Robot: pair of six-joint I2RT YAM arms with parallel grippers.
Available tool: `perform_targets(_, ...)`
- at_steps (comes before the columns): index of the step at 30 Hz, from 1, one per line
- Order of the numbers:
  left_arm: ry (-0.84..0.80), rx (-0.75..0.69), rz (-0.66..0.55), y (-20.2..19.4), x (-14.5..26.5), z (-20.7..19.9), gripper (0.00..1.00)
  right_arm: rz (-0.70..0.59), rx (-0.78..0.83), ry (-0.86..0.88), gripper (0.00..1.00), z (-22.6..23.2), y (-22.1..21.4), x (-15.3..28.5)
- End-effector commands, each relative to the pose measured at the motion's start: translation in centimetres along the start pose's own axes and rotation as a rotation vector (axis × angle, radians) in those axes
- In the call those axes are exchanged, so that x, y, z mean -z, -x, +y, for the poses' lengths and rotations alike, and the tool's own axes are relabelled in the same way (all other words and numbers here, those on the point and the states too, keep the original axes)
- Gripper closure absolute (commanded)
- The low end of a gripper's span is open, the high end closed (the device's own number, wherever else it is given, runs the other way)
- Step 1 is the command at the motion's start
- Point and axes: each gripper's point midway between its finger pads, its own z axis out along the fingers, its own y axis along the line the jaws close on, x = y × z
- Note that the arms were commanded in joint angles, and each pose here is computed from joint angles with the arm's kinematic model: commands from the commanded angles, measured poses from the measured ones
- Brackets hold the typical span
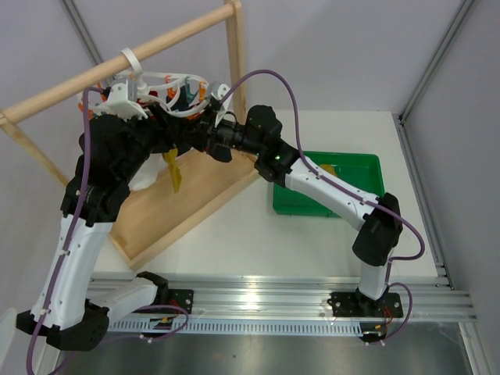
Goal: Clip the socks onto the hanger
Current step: Open the clamp at the hanger.
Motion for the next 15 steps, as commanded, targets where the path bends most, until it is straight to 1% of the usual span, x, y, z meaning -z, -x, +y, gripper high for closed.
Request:
perform_targets(1, -0.044, -0.030, -0.046, 1.8, 0.2, -1.2, 0.43, -0.076, 0.053, 0.034, 0.99, 1.5, 4.3, 0.7)
perform_targets(9, -0.028, -0.058, -0.099, 3.0, 0.2, -1.1, 0.45, -0.077, 0.051, 0.036, 0.99, 1.4, 4.2, 0.6)
perform_targets(15, -0.032, -0.063, -0.131, 3.6, 0.2, -1.4, 0.51, -0.080, 0.049, 0.035, 0.99, 1.4, 4.2, 0.5)
